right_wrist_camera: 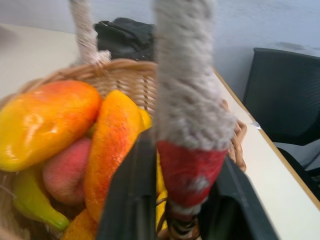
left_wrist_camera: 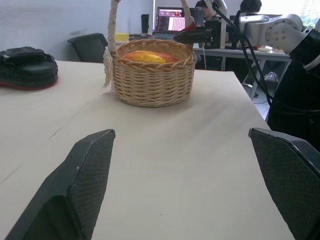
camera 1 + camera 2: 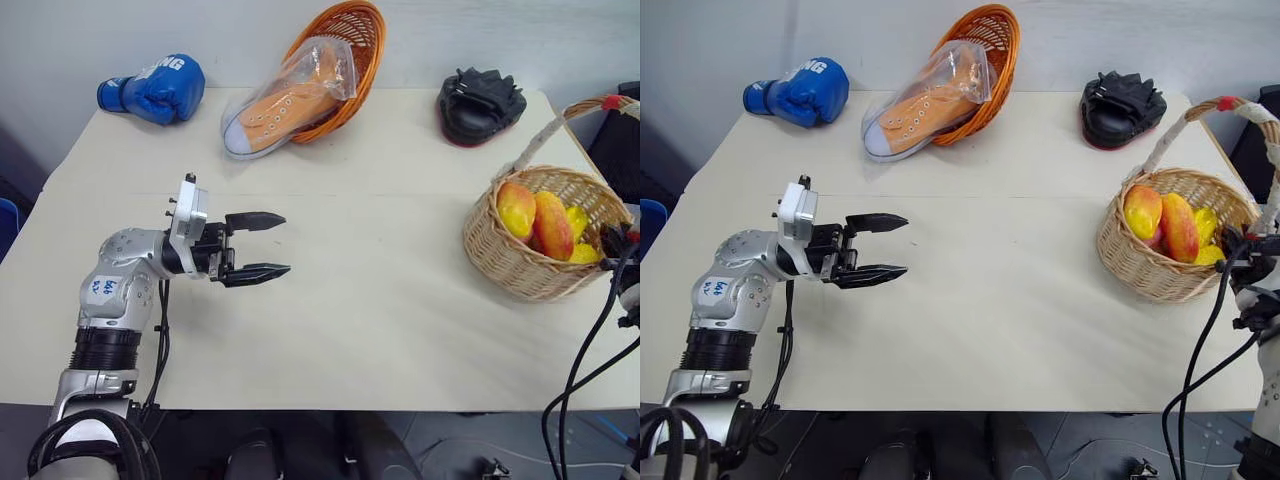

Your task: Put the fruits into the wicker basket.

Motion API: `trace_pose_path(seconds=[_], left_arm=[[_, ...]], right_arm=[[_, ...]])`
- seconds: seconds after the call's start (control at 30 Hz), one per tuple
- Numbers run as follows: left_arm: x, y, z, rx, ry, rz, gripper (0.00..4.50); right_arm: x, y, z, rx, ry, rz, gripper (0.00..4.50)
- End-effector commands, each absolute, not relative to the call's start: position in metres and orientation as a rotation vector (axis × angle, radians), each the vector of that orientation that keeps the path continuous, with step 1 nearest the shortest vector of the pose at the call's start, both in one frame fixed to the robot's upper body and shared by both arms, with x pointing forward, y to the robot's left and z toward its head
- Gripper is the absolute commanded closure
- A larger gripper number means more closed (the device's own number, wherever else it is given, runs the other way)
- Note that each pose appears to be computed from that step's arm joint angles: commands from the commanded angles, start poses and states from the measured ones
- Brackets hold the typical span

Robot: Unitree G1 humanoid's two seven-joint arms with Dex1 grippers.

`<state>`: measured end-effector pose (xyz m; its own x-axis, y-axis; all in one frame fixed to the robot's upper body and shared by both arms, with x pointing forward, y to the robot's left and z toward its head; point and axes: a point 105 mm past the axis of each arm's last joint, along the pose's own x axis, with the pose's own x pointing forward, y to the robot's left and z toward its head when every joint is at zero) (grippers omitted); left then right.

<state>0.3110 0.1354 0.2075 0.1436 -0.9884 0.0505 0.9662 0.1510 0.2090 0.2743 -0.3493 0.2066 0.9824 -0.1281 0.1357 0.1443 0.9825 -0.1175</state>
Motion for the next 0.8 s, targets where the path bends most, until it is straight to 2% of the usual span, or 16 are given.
trace_pose_path(seconds=[0.03, 0.23, 0.43, 0.57, 0.7, 0.8], left_arm=[[0.315, 0.141, 0.217, 0.176, -0.235, -1.379, 0.00], [0.312, 0.154, 0.205, 0.236, -0.171, -1.376, 0.00], [0.306, 0.171, 0.188, 0.311, -0.081, -1.346, 0.00], [0.298, 0.186, 0.171, 0.361, -0.013, -1.303, 0.00], [0.294, 0.189, 0.161, 0.366, -0.011, -1.239, 0.00], [0.284, 0.190, 0.150, 0.367, 0.006, -1.215, 0.00]], right_arm=[[0.252, -0.344, 0.234, -0.226, -0.198, -0.069, 1.98], [0.206, -0.341, 0.228, -0.366, -0.115, 0.151, 0.03], [0.180, -0.337, 0.222, -0.380, -0.091, 0.308, 0.03], [0.161, -0.298, 0.178, -0.442, 0.121, 0.651, 0.03], [0.169, -0.256, 0.154, -0.439, 0.118, 0.868, 0.03], [0.189, -0.216, 0.145, -0.431, 0.042, 1.013, 0.03]])
